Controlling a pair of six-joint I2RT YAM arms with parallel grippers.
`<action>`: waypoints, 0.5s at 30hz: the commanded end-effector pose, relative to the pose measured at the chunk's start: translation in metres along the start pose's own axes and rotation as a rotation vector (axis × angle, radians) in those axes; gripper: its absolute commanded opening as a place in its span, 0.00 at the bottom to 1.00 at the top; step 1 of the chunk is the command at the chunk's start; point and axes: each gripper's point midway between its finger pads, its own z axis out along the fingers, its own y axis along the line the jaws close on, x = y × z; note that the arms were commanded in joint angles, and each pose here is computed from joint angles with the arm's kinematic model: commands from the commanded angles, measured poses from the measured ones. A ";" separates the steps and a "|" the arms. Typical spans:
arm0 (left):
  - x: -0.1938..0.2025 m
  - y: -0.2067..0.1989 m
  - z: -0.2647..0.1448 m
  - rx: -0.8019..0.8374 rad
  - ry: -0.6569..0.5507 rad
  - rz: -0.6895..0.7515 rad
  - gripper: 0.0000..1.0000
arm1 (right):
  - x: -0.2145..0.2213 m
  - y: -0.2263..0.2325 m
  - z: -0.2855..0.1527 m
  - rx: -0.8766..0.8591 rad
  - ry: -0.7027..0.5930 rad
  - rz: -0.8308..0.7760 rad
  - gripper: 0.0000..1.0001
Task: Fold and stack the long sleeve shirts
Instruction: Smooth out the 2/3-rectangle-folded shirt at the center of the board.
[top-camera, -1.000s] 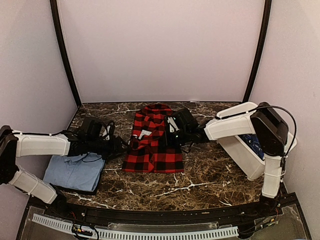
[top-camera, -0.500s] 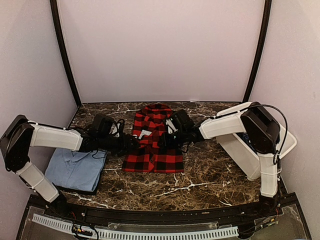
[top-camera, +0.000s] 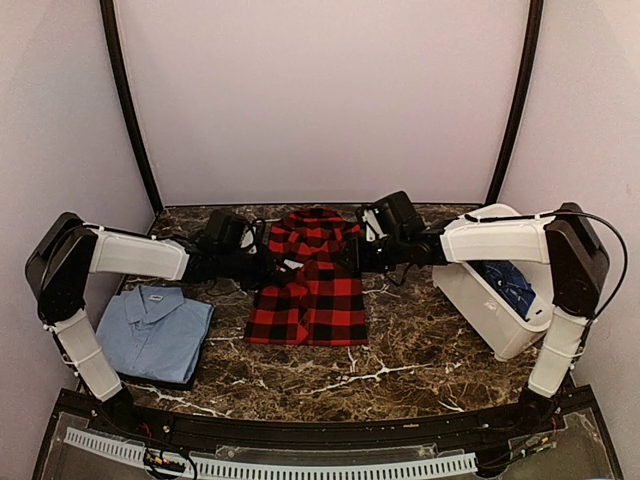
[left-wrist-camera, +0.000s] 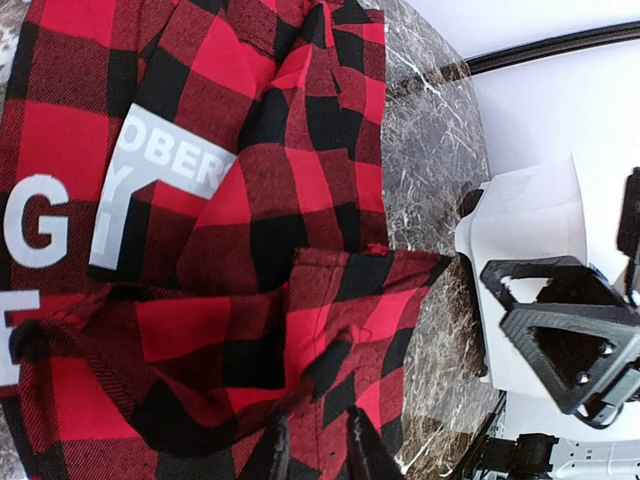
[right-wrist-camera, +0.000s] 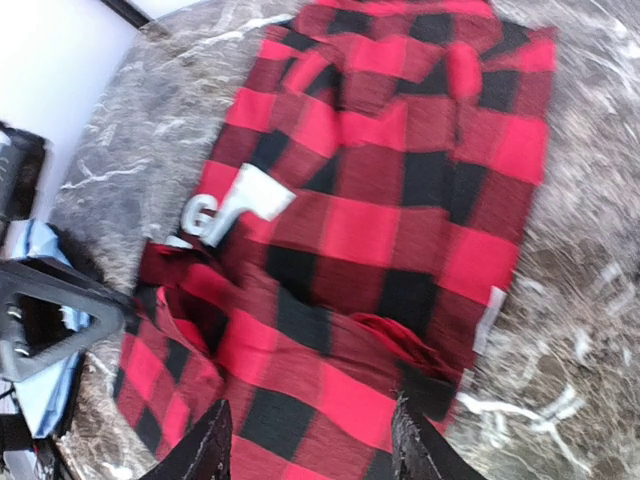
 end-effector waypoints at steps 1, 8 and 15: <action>-0.012 -0.011 0.007 0.003 -0.009 0.031 0.16 | 0.022 -0.031 0.002 0.046 0.045 0.038 0.54; -0.027 -0.011 0.015 -0.027 -0.028 0.045 0.18 | 0.028 -0.036 0.019 0.035 0.069 -0.001 0.63; -0.061 0.021 -0.017 -0.083 -0.108 0.004 0.37 | 0.024 -0.045 0.032 0.026 0.081 -0.007 0.64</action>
